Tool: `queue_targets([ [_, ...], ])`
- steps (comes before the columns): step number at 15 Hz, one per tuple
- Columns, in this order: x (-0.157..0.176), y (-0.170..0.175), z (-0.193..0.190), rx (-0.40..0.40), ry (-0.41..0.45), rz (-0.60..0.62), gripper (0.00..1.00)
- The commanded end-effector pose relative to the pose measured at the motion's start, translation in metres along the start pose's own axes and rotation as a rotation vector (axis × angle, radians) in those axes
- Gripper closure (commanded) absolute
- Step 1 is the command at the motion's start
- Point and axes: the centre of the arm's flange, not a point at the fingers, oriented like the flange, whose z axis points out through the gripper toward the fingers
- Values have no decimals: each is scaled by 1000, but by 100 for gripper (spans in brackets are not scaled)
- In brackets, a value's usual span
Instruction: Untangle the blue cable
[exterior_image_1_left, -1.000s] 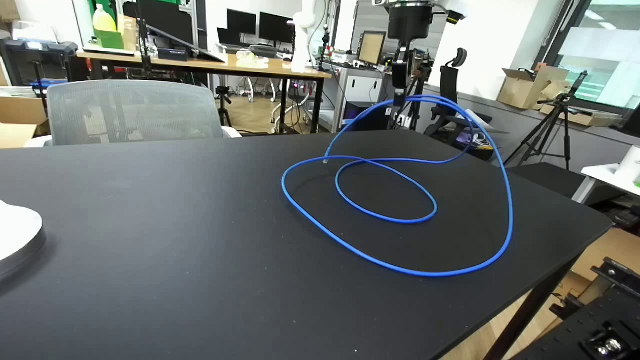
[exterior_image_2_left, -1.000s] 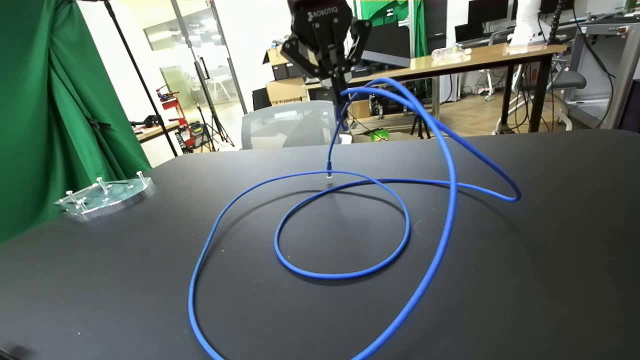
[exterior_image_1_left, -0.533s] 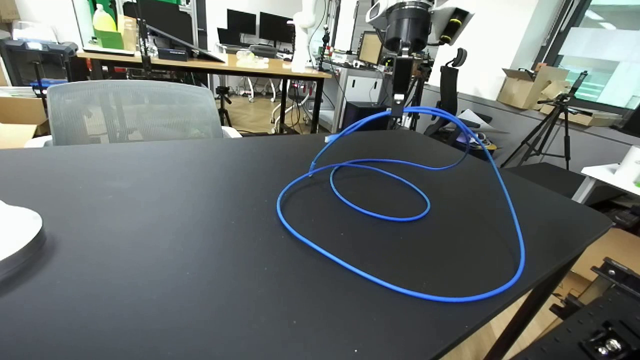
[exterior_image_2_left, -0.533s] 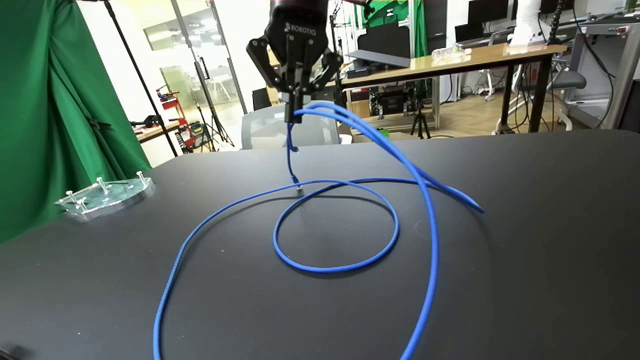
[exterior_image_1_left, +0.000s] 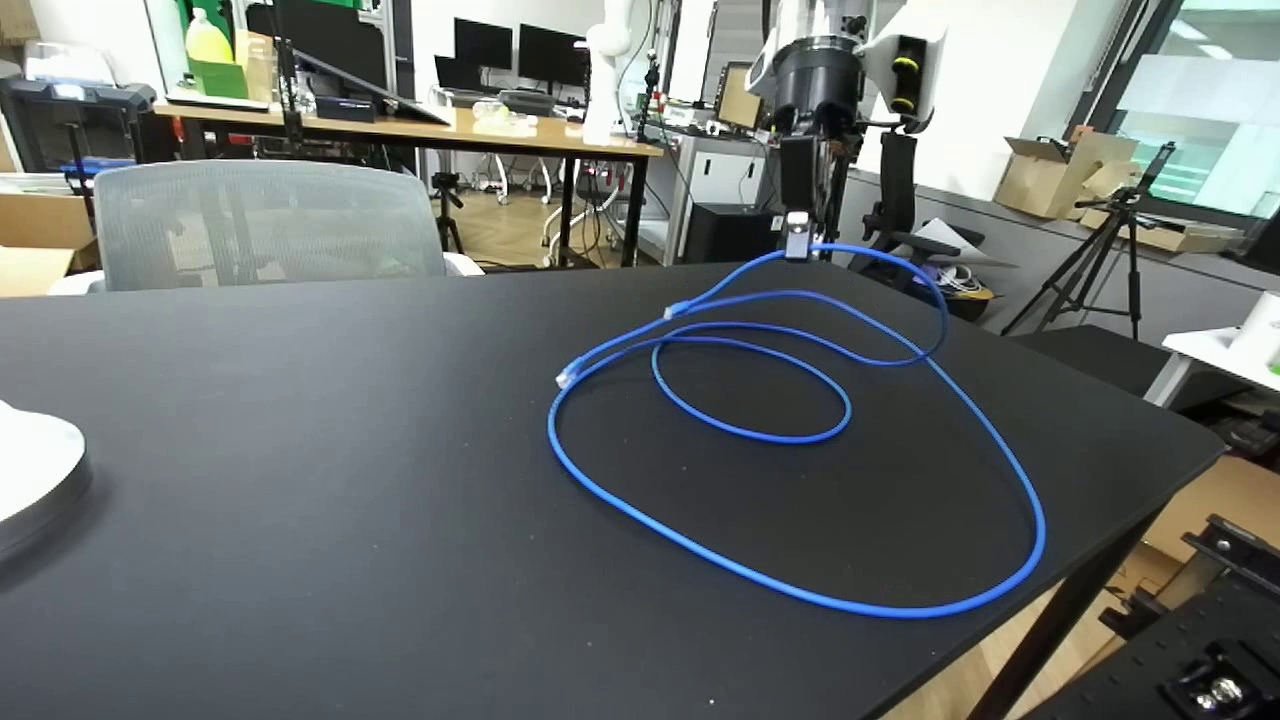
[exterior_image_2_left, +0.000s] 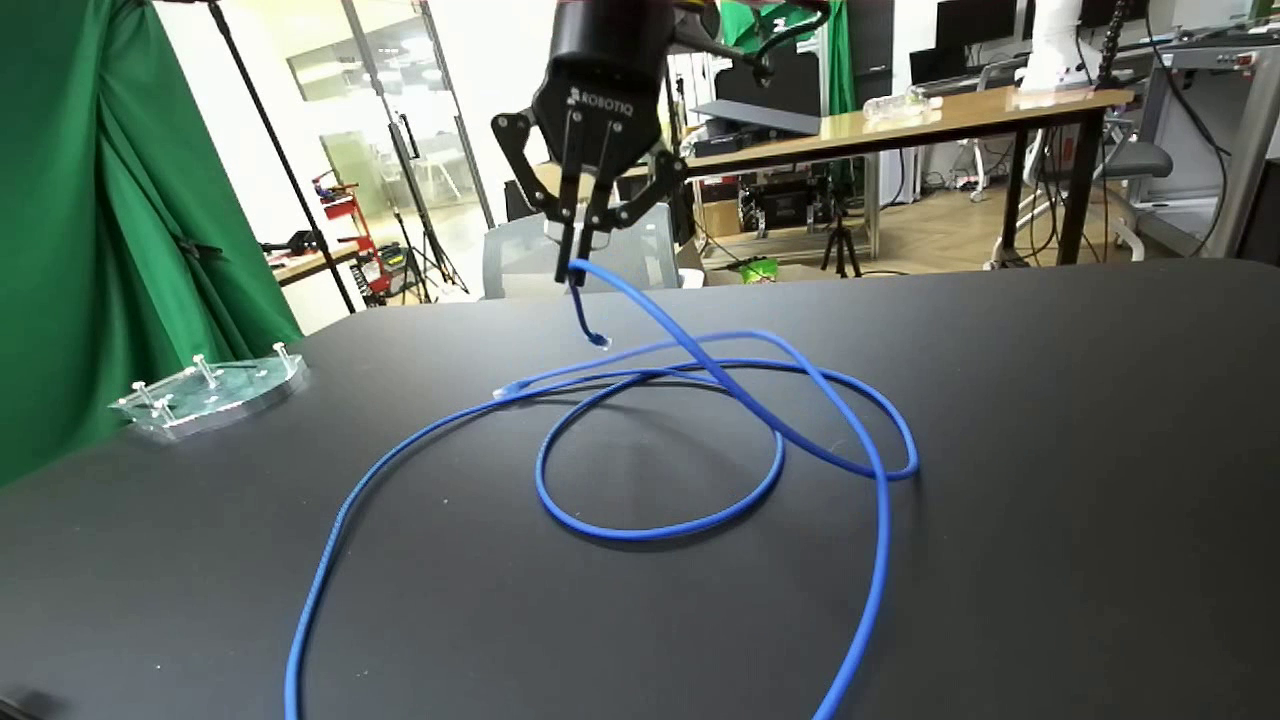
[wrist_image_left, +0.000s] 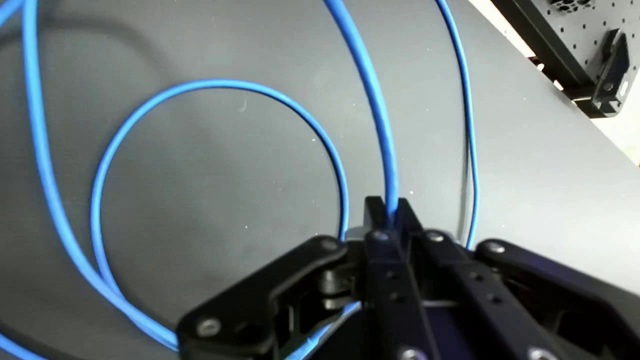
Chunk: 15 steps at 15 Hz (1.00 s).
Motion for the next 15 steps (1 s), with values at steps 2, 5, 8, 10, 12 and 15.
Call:
queue_targets([
  [2, 1, 7, -6, -61, -20, 110, 98],
  [5, 3, 1, -13, -163, -77, 60, 98],
  [8, 6, 19, -26, -332, -95, 109, 98],
  [10, 9, 39, -38, -436, -83, 139, 98],
  [12, 10, 58, -50, -531, -50, 175, 98],
  [15, 10, 92, -61, -642, 26, 255, 98],
])
